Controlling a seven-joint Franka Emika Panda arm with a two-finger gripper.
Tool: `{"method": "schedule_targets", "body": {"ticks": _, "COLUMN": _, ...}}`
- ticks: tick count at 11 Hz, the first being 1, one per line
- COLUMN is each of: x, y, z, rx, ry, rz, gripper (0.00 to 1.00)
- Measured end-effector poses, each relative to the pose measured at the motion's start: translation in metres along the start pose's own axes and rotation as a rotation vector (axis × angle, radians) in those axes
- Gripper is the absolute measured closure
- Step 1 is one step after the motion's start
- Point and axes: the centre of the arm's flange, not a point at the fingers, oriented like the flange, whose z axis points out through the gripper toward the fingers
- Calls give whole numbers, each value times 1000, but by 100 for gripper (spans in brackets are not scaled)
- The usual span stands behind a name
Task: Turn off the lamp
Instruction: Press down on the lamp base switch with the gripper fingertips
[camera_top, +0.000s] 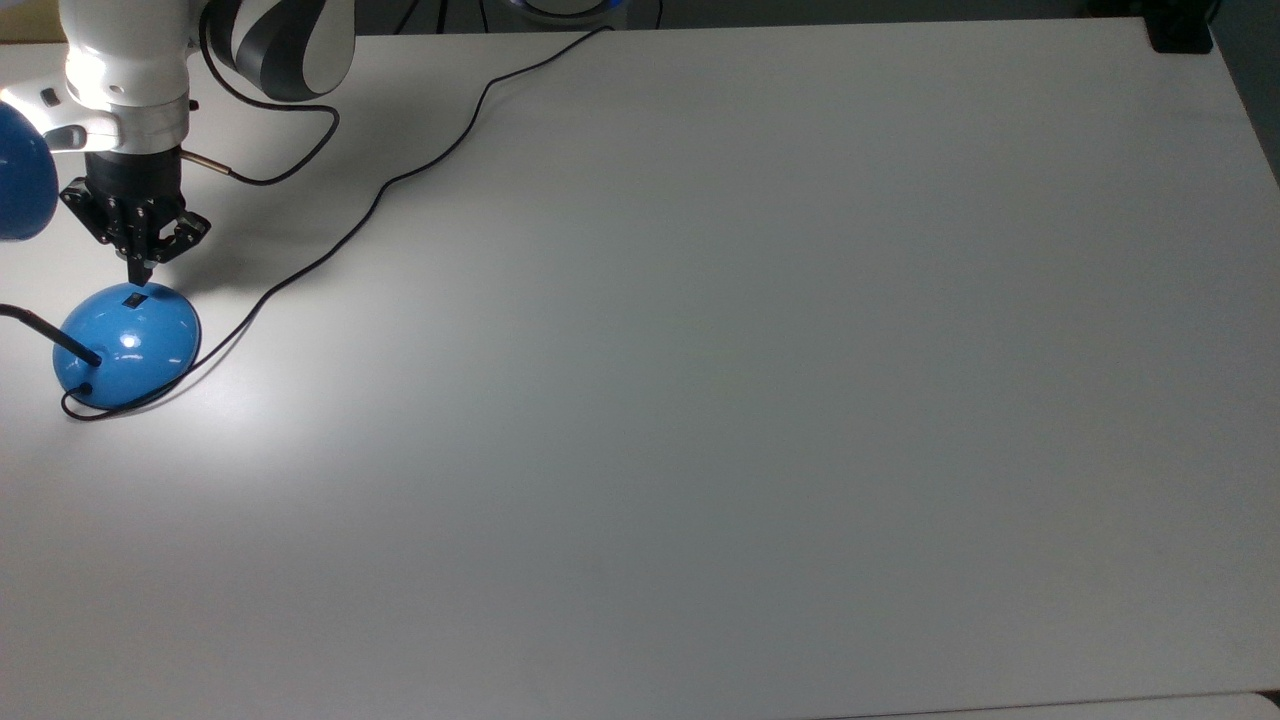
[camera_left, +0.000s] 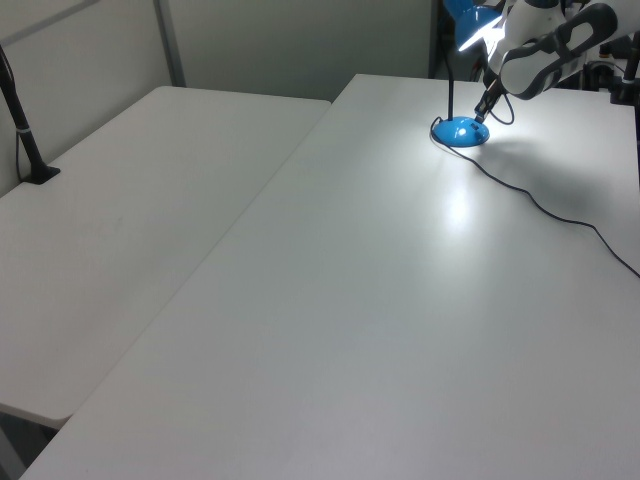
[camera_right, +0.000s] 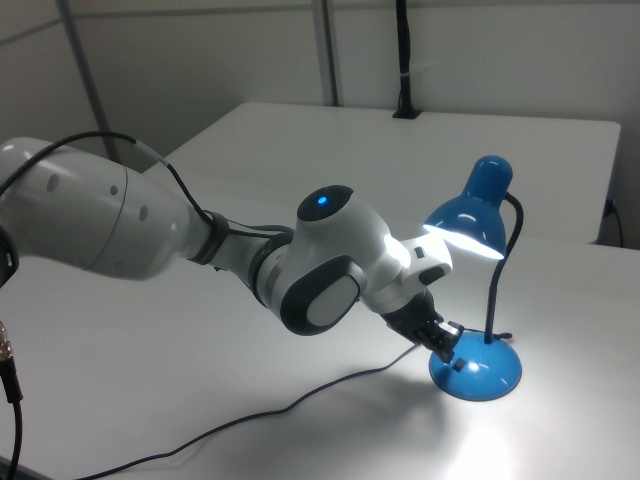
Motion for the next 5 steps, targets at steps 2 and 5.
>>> {"method": "schedule_targets", "body": {"ticks": 2, "x": -1, "y": 4, "z": 3, "rx": -4, "ry": -3, "rz": -1, "gripper": 99}}
{"method": "schedule_targets", "body": {"ticks": 5, "x": -5, "y": 9, "z": 9, "rx": 3, "ry": -3, "rz": 4, "gripper": 99}}
